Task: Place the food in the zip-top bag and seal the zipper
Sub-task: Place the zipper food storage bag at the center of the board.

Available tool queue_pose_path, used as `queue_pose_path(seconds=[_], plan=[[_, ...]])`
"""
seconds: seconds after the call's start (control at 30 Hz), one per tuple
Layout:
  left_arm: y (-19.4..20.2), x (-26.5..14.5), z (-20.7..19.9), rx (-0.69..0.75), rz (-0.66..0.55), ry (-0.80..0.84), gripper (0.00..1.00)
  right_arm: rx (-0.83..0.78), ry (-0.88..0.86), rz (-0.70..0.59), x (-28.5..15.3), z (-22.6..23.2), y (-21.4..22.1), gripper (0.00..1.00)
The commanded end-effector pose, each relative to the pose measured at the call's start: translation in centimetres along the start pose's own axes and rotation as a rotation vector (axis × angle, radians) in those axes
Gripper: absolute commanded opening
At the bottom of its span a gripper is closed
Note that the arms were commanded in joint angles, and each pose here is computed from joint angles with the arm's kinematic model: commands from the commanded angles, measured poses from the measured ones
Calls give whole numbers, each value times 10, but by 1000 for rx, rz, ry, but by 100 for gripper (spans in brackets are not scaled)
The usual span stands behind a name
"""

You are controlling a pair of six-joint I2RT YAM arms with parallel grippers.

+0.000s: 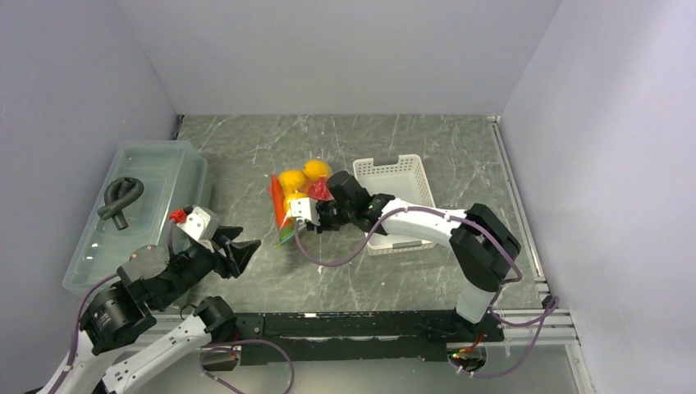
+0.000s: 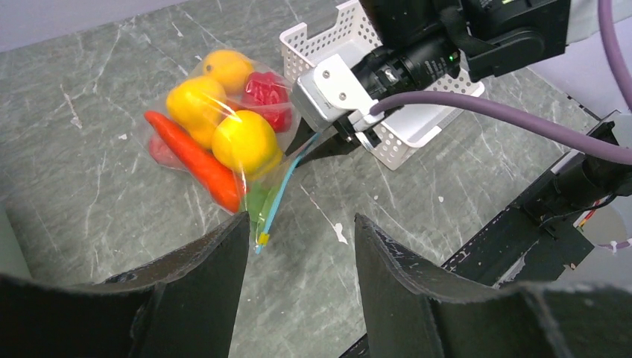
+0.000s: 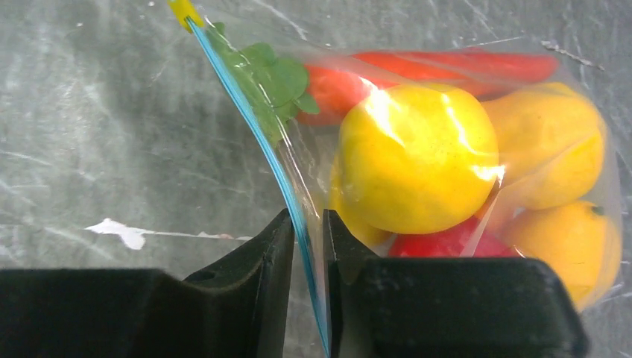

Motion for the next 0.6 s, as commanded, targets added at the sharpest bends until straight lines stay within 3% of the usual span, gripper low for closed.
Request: queue_pose_path(seconds=[0.0,0.3,0.43,0.5,0.57], plan=[[-6,6,-2,-7,-6,2,59,4,57,-103,-15,2,-29,27],[-4,15,-4,-9,34,5,59,45,87,-129,-45,14,-58,53],[-3,17,-3,-20,44,-13,62,58,123,-156,-71,15,-72,57],[-3,18,-2,-28,47,-26,70,78,137,-158,-82,17,-76,58],[-2,18,-2,-29,50,-30,72,102,168,-163,-95,19,-79,59]])
Point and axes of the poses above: each gripper's point midway between its finger pads, its own x axis out along the fingers, its own z axis along the line the jaws close on, y = z × x, the point moved 8 cm from there along -x, back along the fingers, and after that the axes turned 6 degrees about x, right-handed, at the moved point
